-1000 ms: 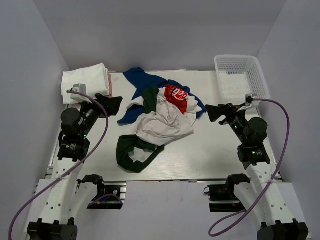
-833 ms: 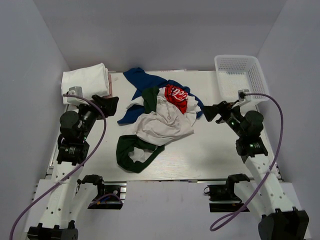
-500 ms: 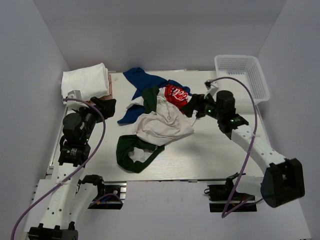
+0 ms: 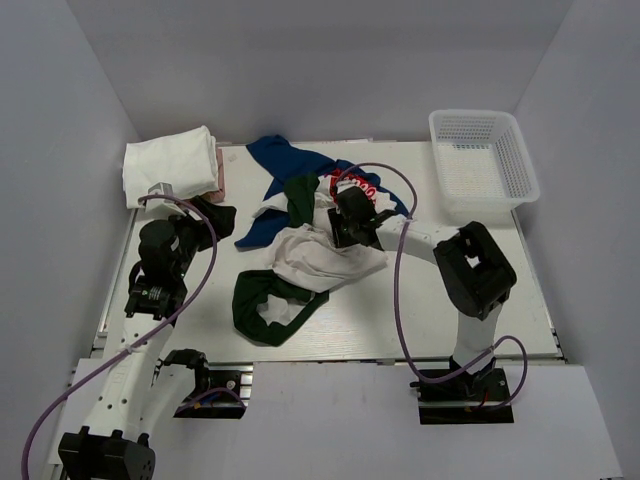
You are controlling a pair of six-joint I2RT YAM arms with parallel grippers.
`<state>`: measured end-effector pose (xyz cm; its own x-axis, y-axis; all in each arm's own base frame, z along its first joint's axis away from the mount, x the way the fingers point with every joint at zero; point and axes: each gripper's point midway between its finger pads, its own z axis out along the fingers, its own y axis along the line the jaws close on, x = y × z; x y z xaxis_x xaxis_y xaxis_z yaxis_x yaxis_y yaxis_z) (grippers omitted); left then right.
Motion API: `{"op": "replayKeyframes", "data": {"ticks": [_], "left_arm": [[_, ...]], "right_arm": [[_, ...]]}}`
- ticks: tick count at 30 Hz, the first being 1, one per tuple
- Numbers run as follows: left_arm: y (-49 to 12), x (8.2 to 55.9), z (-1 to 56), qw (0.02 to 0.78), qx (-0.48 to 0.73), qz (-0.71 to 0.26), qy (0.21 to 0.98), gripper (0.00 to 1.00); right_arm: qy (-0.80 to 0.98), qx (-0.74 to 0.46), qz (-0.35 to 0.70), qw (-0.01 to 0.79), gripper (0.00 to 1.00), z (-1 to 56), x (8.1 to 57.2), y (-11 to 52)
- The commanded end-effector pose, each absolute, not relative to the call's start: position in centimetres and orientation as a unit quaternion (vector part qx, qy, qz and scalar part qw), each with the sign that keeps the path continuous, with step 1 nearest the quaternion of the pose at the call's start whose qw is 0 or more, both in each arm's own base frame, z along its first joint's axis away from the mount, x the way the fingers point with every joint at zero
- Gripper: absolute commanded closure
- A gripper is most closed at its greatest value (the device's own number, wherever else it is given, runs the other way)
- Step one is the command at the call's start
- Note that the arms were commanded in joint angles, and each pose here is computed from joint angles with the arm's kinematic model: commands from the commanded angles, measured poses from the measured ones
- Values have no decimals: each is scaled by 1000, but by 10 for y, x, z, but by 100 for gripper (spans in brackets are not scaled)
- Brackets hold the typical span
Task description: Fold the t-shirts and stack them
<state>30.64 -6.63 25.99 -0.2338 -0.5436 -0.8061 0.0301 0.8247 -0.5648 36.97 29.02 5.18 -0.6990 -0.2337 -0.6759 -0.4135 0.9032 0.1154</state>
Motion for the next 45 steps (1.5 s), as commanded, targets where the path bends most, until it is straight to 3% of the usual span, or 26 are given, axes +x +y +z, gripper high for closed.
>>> {"op": "replayKeyframes", "data": {"ticks": [1, 2, 6, 7, 14, 22, 24, 25, 27, 28, 35, 41, 45], "left_arm": [[-62, 306, 260, 600, -179, -232, 744, 0], [-62, 306, 260, 600, -179, -232, 744, 0], [-62, 308, 257, 597, -180, -230, 747, 0], [-62, 308, 257, 597, -180, -230, 747, 0], [-64, 309, 257, 597, -174, -231, 749, 0], [-62, 309, 254, 595, -178, -226, 751, 0], [-59, 308, 251, 592, -182, -220, 754, 0], [-58, 309, 246, 586, -187, -213, 759, 0], [-58, 310, 251, 590, -186, -215, 756, 0], [-56, 310, 250, 591, -189, -211, 755, 0], [-55, 316, 251, 588, -193, -206, 758, 0], [-61, 323, 244, 577, -190, -216, 764, 0], [-63, 323, 242, 569, -188, -218, 770, 0]], "right_arm": [[898, -154, 91, 401, 90, 93, 391, 288], [896, -140, 77, 414, 100, 101, 395, 282], [856, -100, 93, 498, 100, 175, 402, 272], [826, -101, 115, 543, 100, 223, 399, 269], [702, -66, 147, 693, 100, 398, 386, 229], [621, -1, 95, 778, 100, 541, 413, 162], [626, 11, 66, 777, 100, 540, 434, 154], [588, 43, 62, 805, 100, 585, 429, 128], [590, 42, 23, 806, 100, 583, 453, 117], [553, 60, 21, 831, 100, 623, 441, 100], [463, 71, 10, 883, 100, 672, 438, 66], [452, -86, 120, 880, 100, 672, 434, 132], [477, -119, 196, 849, 100, 652, 431, 160]]}}
